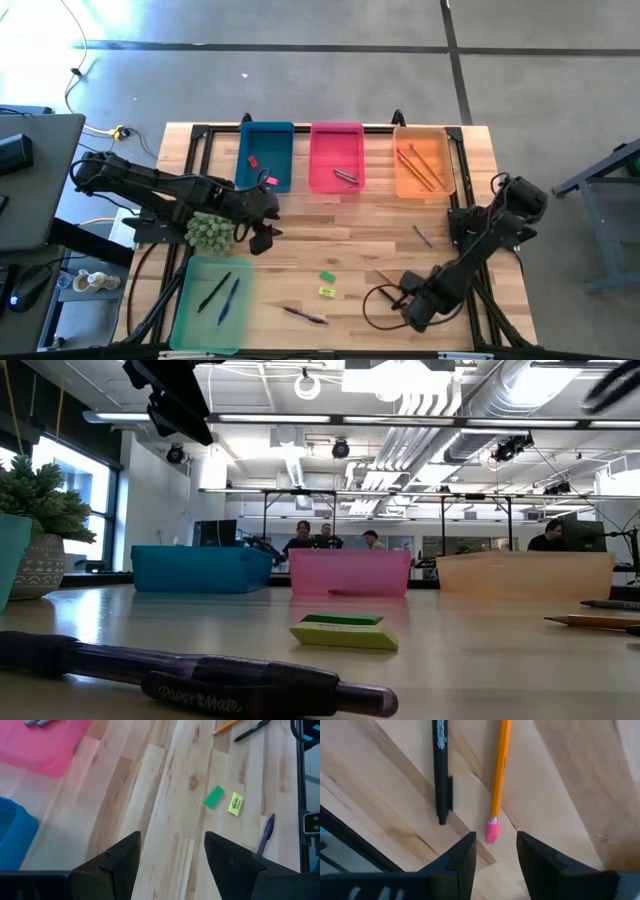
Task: Sort crayons/erasers/pens/pencils in bins
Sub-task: Put the pencil into the orange bin
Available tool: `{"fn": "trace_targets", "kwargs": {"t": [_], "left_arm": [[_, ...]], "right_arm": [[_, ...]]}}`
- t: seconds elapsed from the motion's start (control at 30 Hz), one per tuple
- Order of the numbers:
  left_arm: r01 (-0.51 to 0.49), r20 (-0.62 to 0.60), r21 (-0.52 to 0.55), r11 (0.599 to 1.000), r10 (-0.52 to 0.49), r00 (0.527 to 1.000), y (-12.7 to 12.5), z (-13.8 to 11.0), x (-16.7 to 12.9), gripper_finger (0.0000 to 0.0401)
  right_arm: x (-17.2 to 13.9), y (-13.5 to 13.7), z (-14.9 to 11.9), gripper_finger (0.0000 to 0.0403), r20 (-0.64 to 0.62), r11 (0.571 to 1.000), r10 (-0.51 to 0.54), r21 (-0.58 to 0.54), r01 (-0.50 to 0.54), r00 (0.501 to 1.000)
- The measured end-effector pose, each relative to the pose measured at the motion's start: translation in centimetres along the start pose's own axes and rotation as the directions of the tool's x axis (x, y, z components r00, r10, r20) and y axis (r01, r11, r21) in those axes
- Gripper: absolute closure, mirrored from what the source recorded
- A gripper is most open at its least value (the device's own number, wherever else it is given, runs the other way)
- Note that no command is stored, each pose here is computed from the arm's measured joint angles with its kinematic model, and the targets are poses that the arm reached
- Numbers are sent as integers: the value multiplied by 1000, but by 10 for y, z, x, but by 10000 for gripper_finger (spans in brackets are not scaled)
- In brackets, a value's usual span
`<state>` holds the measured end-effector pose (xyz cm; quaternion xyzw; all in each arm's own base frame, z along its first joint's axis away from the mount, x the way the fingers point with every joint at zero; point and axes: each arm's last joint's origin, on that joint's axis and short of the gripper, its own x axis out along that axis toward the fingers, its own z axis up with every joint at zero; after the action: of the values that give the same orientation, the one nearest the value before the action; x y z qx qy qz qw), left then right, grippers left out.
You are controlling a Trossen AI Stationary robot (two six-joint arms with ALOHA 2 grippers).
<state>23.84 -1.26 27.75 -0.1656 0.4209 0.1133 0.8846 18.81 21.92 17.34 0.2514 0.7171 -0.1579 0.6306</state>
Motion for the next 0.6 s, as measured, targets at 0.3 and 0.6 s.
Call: {"fn": "trace_targets", "kwargs": {"t": [0.3, 0.6], "left_arm": [[-28, 14, -9, 1000, 28, 1000, -1, 0, 0, 194], [-35, 17, -41, 999, 36, 999, -1, 0, 0, 194]], "right_arm": [[18, 5, -7, 269, -11, 999, -43, -29, 43, 999], [38, 10, -4, 277, -32, 996, -83, -35, 82, 996]]}}
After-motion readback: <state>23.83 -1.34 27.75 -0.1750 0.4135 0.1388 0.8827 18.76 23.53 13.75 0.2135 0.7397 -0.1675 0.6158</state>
